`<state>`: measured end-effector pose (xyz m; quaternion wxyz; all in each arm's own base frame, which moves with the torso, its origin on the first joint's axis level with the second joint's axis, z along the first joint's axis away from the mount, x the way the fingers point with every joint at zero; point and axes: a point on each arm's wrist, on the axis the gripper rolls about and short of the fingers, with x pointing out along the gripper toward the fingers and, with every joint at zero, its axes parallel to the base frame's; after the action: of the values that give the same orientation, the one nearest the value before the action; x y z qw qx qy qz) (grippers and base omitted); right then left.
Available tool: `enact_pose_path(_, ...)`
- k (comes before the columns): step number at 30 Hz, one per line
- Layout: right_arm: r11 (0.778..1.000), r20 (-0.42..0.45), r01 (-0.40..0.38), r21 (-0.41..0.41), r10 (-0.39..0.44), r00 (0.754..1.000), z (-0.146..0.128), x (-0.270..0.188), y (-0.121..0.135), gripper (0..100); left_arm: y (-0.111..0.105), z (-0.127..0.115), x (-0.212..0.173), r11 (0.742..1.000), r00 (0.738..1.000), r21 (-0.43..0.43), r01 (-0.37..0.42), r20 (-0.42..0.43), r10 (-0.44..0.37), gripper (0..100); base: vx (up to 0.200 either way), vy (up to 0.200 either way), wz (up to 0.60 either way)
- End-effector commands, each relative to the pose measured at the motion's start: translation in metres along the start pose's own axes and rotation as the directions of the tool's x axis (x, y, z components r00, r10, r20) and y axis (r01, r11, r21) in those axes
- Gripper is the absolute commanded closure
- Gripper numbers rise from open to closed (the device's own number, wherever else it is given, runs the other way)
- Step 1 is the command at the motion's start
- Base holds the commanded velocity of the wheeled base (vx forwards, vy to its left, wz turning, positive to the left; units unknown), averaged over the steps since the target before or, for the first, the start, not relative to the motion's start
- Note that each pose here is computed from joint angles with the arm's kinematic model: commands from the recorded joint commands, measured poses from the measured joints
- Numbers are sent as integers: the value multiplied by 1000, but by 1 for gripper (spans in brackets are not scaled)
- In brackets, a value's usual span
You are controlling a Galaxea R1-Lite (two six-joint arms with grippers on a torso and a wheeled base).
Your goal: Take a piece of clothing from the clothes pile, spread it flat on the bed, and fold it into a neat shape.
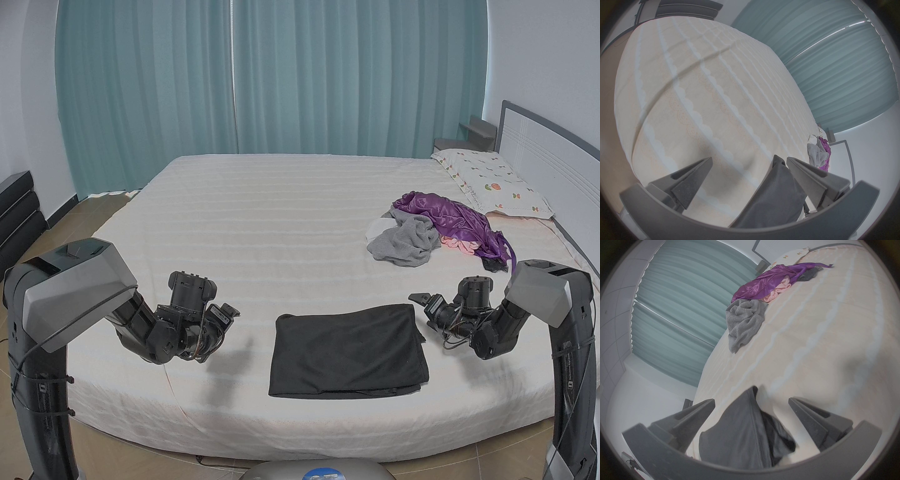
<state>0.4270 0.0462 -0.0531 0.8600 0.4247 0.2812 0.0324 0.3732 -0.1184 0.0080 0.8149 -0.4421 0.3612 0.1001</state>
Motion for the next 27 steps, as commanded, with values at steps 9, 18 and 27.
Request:
enact_pose_path(9,998,-74,-21,51,25,997,-33,-80,15,0,-4,0,-3,1000,1000,-10,15,-1,-15,0,0,0,0)
enact_pose_path(18,999,-112,-19,31,23,993,-47,-83,18,0,-6,-5,-3,1000,1000,-2,18,-10,-18,0,0,-133,0)
enact_pose_path(27,1000,-126,-14,13,15,992,-52,-82,16,0,-11,-14,-2,999,999,23,30,-26,-30,0,0,-67,0)
